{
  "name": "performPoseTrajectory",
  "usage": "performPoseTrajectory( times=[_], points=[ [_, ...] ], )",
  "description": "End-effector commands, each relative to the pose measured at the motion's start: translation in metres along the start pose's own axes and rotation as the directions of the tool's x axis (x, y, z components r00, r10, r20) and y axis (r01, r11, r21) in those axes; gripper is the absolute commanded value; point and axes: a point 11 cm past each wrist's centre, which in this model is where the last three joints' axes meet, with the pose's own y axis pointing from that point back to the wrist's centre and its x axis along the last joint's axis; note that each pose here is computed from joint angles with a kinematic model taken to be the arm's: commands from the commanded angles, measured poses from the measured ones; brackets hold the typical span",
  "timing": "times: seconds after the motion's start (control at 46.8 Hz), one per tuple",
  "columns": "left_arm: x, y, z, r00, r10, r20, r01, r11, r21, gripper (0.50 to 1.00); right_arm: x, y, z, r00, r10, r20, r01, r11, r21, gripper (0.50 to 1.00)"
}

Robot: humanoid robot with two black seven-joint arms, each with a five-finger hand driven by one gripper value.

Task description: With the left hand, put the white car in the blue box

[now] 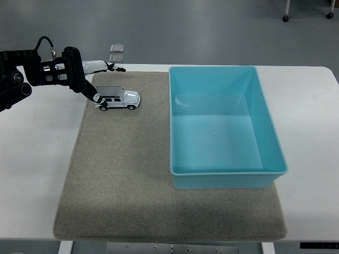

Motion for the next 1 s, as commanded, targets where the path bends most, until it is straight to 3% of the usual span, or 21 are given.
performPoseTrajectory(
  times=[0.0, 0.363, 0.684, 0.983],
  points=[
    [-0.001, -0.001, 0.0, 0.998, -0.006, 0.055, 0.006, 1.0, 0.008, 0.996, 0.0, 0.0, 0.0, 1.0, 0.0, -0.001, 0.0, 1.0, 0.0, 0.936],
    [-0.015, -0.028, 0.005, 0.999, 0.007, 0.049, -0.008, 1.0, 0.021, 0.996, 0.0, 0.0, 0.0, 1.0, 0.0, 0.001, 0.0, 1.0, 0.0, 0.936],
    [-0.017, -0.032, 0.009, 0.999, 0.009, 0.054, -0.01, 1.0, 0.013, 0.996, 0.0, 0.0, 0.0, 1.0, 0.0, 0.001, 0.0, 1.0, 0.0, 0.936],
    [-0.017, -0.032, 0.009, 0.998, 0.011, 0.054, -0.011, 1.0, 0.015, 0.926, 0.0, 0.0, 0.0, 1.0, 0.0, 0.001, 0.0, 1.0, 0.0, 0.936]
  ],
)
